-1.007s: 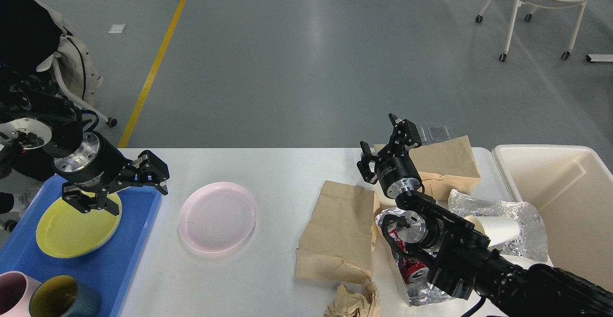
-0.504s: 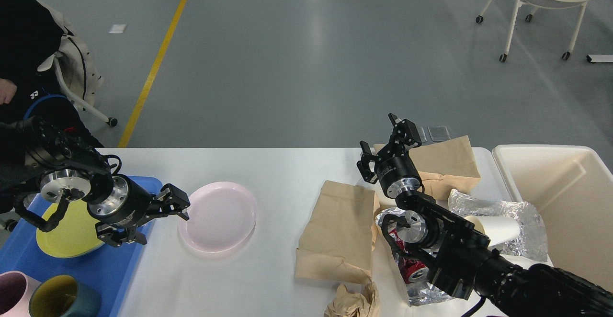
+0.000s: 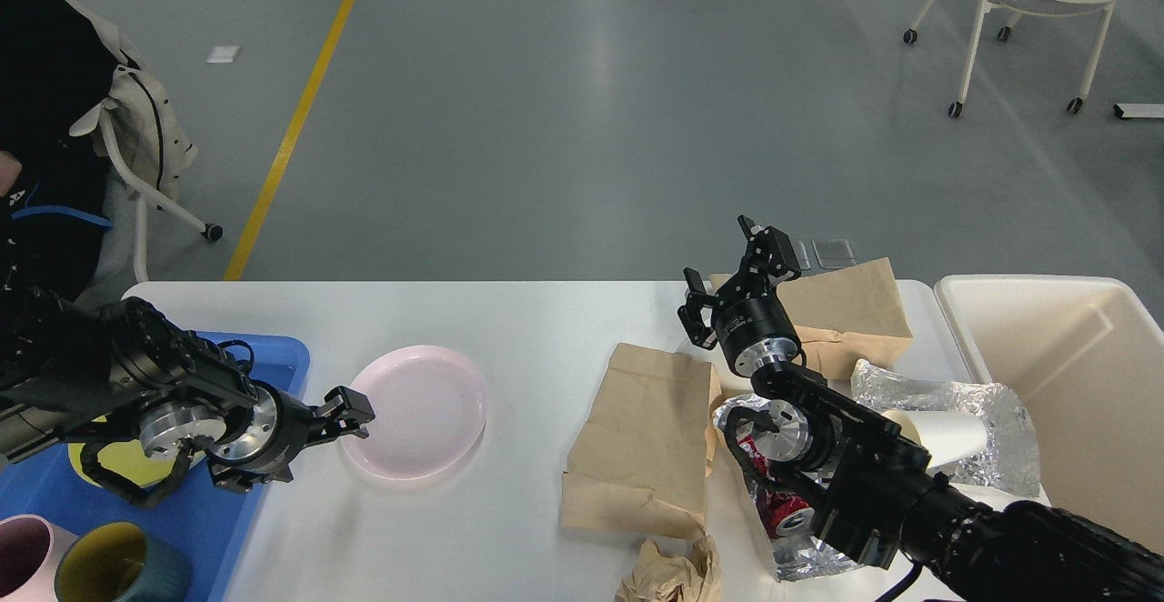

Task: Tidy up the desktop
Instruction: 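Raise the left gripper and move it to the pink plate's edge, then grip the rim of the pink plate with the left gripper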

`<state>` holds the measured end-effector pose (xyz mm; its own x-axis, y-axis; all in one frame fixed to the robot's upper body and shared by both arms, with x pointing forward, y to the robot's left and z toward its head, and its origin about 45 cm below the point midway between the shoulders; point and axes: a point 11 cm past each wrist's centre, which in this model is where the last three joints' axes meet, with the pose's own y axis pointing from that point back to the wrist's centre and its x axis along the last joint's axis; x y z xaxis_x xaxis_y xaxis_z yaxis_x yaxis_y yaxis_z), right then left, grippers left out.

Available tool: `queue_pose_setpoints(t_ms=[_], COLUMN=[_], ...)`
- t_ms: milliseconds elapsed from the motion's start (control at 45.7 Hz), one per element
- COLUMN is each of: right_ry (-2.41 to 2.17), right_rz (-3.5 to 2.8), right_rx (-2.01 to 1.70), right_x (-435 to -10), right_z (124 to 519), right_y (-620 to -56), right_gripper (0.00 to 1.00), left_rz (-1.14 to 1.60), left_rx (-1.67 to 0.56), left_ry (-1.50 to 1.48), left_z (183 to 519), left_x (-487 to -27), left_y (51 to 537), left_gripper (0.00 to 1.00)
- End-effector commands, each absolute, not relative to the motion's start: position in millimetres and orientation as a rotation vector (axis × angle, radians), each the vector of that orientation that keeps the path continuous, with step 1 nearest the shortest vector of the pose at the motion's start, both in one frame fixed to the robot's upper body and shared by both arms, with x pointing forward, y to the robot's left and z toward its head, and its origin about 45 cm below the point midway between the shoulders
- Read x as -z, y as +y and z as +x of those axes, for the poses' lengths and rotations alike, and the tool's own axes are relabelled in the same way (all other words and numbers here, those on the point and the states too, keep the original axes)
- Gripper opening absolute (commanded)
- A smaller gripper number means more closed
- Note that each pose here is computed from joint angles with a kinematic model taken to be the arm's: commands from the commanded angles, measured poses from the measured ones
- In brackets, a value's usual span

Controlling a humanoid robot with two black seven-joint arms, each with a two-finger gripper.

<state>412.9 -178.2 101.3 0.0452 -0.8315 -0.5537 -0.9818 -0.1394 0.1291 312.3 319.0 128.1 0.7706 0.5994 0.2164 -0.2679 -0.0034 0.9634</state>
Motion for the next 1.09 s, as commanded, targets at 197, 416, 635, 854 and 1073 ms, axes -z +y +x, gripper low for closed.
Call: queue_pose_setpoints(t_ms=[197, 416, 635, 854, 1073], right_ry=[1.843, 1.845, 1.845, 1.845, 1.845], right_rz=[-2.042, -2.042, -2.042, -2.042, -2.042], right_rx=[-0.751, -0.751, -0.751, -0.751, -0.751], right_x=[-101, -101, -101, -101, -101], right_z=[413, 413, 413, 413, 413], right_y=[-178, -178, -178, -178, -178], right_gripper=[1.0, 1.0, 1.0, 1.0, 1.0], left_rz=[1.451, 1.47, 1.479, 1.501, 1.506], left_rx=[-0.805, -0.823, -0.847, -0.846, -0.83], left_ry=[0.307, 0.324, 0.301, 0.303, 0.293], left_z=[312, 310, 315, 315, 314], left_x=[-92, -80, -80, -78, -74], left_y=[322, 313, 315, 315, 309], left_gripper=[0.95, 0.93, 0.78, 0.67, 0.6])
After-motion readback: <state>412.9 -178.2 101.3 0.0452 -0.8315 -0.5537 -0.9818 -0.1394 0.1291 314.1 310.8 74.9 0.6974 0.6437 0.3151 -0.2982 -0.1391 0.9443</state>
